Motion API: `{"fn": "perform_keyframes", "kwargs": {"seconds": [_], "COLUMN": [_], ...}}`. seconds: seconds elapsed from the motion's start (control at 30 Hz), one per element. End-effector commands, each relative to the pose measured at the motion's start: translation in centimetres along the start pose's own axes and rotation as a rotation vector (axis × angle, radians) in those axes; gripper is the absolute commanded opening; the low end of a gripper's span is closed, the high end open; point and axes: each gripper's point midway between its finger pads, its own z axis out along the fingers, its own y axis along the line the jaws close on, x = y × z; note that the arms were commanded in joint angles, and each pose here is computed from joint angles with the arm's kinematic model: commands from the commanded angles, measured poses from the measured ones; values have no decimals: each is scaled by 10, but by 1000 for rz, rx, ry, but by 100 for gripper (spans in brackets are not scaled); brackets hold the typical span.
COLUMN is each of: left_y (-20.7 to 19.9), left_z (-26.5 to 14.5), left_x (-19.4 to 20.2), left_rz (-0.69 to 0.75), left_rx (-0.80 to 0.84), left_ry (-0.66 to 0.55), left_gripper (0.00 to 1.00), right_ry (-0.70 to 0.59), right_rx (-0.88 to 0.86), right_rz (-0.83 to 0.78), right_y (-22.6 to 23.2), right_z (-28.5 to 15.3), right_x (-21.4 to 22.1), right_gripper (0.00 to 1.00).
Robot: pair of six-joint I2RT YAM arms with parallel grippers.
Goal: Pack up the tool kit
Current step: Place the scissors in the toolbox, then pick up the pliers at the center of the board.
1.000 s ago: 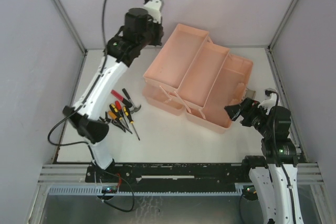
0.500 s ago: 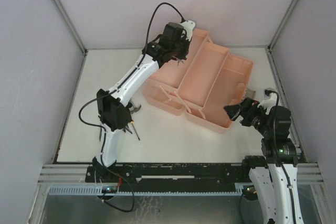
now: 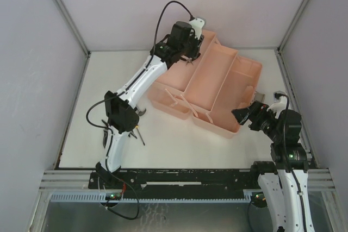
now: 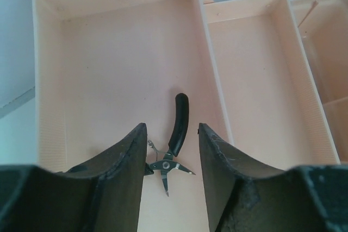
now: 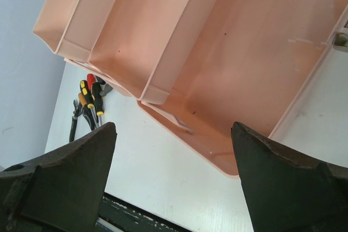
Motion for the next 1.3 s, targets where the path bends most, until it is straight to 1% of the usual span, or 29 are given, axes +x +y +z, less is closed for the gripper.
{"fn": "perform_keyframes", "kwargs": {"seconds": [0.0,0.07,0.13,0.17,0.2,0.23,0.27,0.3,0.33,0.4,0.53,0.57,0.63,0.7,0.77,0.8,0.87,0.9,0.93,1.0,1.03,1.17,1.27], "left_y": [16,19,26,36,54,70,87,98,107,130,168,174,181,181,179,176,172,168,164,157,154,146,146], "left_z": [-45,-69,-104,-126,-148,-160,-185,-203,-218,-250,-310,-319,-337,-344,-348,-346,-341,-337,-333,-330,-325,-315,-309], "left_x": [-57,-70,-81,-83,-76,-45,-31,-6,20,68,164,185,217,249,273,287,306,314,321,339,344,362,373], "left_rz": [12,3,-29,-64,-117,-188,-242,-285,-337,-457,-672,-692,-722,-745,-755,-753,-762,-793,-836,-929,-949,-959,-954], "left_rx": [-56,-69,-101,-158,-258,-367,-464,-522,-569,-650,-810,-850,-919,-957,-989,-989,-977,-969,-965,-991,-986,-972,-979], "left_ry": [-133,-162,-180,-191,-188,-145,-163,-166,-173,-194,-183,-170,-148,-87,-34,4,62,83,95,137,154,249,289], "left_gripper": [49,54,56,56,56,56,57,62,67,69,72,75,85,88,93,95,96,95,92,90,89,83,81], "right_ry": [-25,-27,-26,-25,-27,-29,-36,-38,-39,-41,-40,-40,-36,-36,-38,-39,-35,-36,-34,-37,-36,-24,-32], "right_rx": [-20,-14,-18,-17,-17,-16,-16,-19,-22,-21,-28,-32,-42,-45,-44,-43,-37,-30,-23,-1,13,29,41], "right_rz": [-1,-4,-10,-14,-18,-21,-25,-27,-29,-30,-27,-25,-24,-25,-28,-30,-28,-26,-22,-8,5,21,17], "right_y": [5,4,4,4,4,4,4,5,5,5,7,8,10,11,11,10,9,8,7,3,1,-2,-4], "right_z": [1,1,1,0,0,-1,-2,-3,-3,-4,-6,-6,-7,-7,-8,-9,-9,-10,-10,-10,-10,-13,-16], "right_x": [-7,-8,-7,-7,-7,-7,-8,-8,-8,-8,-7,-7,-6,-6,-6,-5,-4,-3,-3,-2,-1,4,5], "right_gripper": [86,87,87,87,87,87,87,87,87,87,87,88,89,90,93,93,94,94,93,92,92,92,92]}}
